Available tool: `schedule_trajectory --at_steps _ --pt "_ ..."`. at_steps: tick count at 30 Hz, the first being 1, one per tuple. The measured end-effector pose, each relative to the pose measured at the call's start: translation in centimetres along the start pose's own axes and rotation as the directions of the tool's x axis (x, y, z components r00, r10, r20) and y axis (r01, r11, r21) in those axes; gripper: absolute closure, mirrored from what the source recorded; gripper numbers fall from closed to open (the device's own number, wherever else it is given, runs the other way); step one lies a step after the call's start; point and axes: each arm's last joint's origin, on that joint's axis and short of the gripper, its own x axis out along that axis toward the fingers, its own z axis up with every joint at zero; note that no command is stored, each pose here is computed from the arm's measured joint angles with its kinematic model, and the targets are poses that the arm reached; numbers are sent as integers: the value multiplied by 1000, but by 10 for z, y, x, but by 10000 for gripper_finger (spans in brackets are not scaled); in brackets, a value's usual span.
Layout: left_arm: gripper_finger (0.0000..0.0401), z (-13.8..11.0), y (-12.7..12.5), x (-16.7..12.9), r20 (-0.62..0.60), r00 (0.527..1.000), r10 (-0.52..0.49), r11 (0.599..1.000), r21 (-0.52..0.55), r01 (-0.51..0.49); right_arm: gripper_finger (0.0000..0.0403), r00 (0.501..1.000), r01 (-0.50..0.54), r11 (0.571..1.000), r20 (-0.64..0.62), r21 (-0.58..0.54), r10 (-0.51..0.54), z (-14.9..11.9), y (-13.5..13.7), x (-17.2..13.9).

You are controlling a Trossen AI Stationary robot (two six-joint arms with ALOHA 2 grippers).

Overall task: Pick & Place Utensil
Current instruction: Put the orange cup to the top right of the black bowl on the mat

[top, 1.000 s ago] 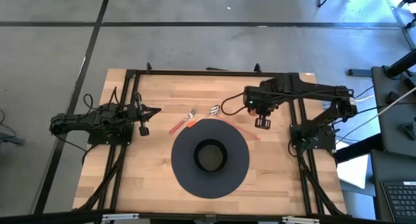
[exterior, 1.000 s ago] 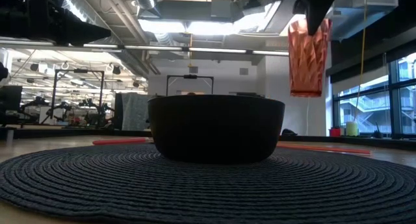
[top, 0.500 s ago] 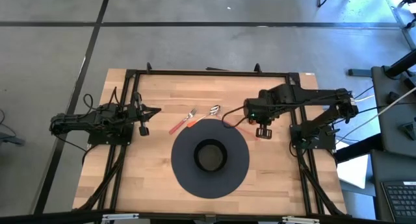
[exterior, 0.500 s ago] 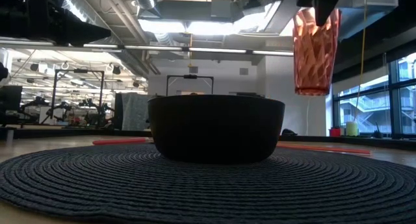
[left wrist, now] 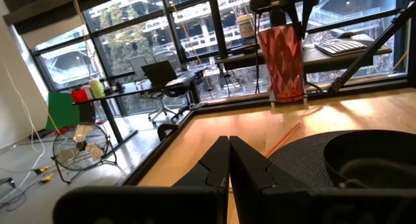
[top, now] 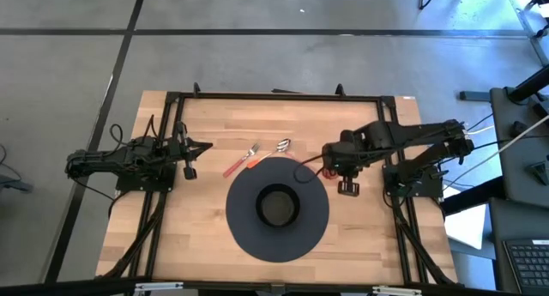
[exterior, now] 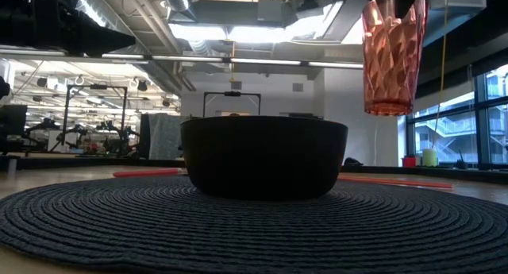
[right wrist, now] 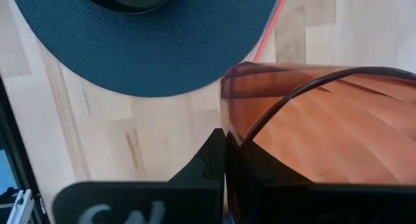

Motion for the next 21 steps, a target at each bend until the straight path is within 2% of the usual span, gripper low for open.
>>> schedule_trajectory --at_steps 6,11,16,21 --pt "397 0 0 0 0 1000 1 1000 0 -1 391 999 -31 1000 -7 -1 31 3 7 4" --pt "397 0 0 0 0 1000 1 1000 0 -1 390 996 -58 998 -76 -30 56 11 20 20" --pt "397 0 0 0 0 1000 1 1000 0 -1 390 985 -78 992 -164 -96 62 23 32 42" --pt "397 0 0 0 0 1000 0 1000 0 0 390 988 -64 983 -146 -174 38 42 44 46"
